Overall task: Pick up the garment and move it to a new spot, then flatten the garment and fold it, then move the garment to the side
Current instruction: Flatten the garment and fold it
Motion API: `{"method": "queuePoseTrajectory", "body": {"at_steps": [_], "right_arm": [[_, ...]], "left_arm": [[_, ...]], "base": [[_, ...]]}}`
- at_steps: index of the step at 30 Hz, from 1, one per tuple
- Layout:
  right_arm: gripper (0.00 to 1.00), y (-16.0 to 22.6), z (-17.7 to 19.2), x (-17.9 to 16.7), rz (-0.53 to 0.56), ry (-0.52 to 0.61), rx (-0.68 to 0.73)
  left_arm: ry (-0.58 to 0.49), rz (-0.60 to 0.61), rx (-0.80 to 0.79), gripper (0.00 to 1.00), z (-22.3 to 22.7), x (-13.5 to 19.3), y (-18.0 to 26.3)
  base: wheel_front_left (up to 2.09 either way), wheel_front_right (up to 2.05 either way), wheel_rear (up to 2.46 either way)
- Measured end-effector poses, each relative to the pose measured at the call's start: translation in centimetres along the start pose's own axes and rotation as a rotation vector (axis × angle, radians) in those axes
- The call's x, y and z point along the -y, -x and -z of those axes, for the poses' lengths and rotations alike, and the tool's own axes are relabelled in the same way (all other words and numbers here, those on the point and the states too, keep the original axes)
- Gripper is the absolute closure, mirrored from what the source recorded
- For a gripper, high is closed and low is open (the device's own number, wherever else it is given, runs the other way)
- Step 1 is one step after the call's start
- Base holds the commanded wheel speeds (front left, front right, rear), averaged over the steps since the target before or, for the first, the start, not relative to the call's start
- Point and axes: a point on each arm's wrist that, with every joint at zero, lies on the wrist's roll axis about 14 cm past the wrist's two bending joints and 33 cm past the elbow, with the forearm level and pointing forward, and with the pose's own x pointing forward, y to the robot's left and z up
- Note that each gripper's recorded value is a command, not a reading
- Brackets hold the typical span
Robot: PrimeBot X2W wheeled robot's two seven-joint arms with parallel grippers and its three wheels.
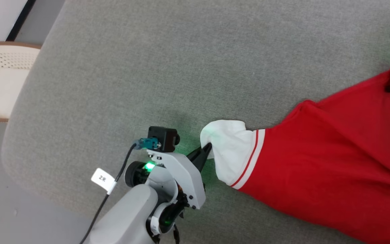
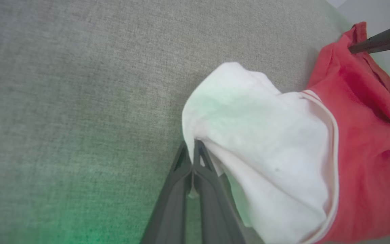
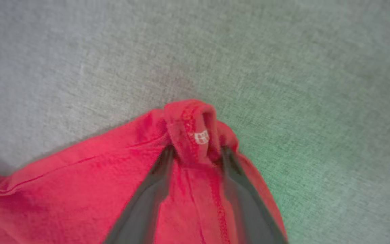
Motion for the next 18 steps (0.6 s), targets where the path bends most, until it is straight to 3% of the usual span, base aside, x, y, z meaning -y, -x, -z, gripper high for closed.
{"method": "queuePoseTrajectory", "body": {"at_steps": [8, 11, 18], "right_arm": [[1.0, 2.1, -2.0, -1.8, -0.045, -0.003, 0.189], [1.0, 4.7, -3.8, -2.7, -0.071, 0.009, 0.327], [1.0, 12.1, -6.1, -2.2, 0.006, 0.076, 0.611]], "left_arm": [[-0.051, -0.004, -0.001, 1.0, -2.3, -0.8, -0.5], [-0.114, -0.013, 0.034, 1.0, -5.9, -1.3, -0.8], [-0.297, -0.021, 0.145, 1.0, -17.3, 0.4, -0.2]], "base": [[0.0, 0.0, 0.0], [0.0, 0.0, 0.0], [0.0, 0.0, 0.0]]}}
